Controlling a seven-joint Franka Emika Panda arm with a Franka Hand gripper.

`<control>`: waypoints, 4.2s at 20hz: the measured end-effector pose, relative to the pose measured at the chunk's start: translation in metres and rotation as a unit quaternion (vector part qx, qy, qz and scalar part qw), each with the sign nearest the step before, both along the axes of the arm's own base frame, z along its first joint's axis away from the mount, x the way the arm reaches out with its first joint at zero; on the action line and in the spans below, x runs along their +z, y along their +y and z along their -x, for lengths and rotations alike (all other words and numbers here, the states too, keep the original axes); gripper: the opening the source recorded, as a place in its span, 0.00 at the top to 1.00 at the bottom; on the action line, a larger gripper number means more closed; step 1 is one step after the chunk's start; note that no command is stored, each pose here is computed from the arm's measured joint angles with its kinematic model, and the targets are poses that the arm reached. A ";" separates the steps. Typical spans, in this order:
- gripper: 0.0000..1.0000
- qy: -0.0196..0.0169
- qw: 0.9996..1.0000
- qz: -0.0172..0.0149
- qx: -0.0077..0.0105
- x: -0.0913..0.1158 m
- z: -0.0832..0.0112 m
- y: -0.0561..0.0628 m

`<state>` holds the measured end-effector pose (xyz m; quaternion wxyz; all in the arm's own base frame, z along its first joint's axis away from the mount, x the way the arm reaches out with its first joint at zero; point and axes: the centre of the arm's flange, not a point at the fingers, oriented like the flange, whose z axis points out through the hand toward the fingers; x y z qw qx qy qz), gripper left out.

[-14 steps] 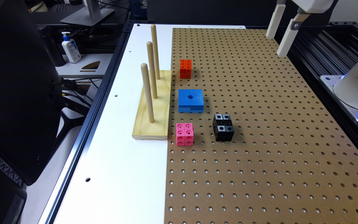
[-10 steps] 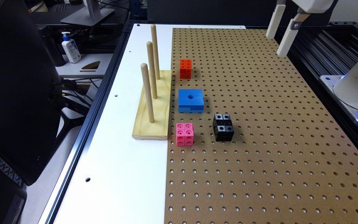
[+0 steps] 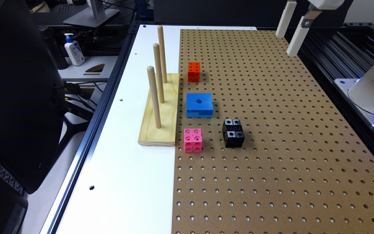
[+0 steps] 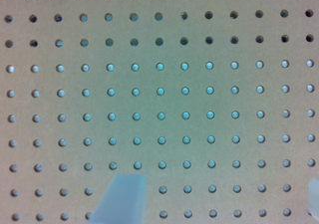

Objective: Pick up blue block.

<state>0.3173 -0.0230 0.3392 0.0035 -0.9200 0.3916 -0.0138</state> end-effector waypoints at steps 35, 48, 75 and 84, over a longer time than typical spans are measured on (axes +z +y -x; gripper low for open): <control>0.00 -0.006 1.000 0.002 0.018 -0.002 -0.1142 0.034; 0.00 -0.006 1.000 -0.001 0.018 -0.004 -0.1365 0.035; 0.00 0.003 1.000 -0.010 0.020 -0.063 -0.1744 0.041; 0.00 -0.010 1.000 -0.014 0.021 -0.072 -0.1937 0.046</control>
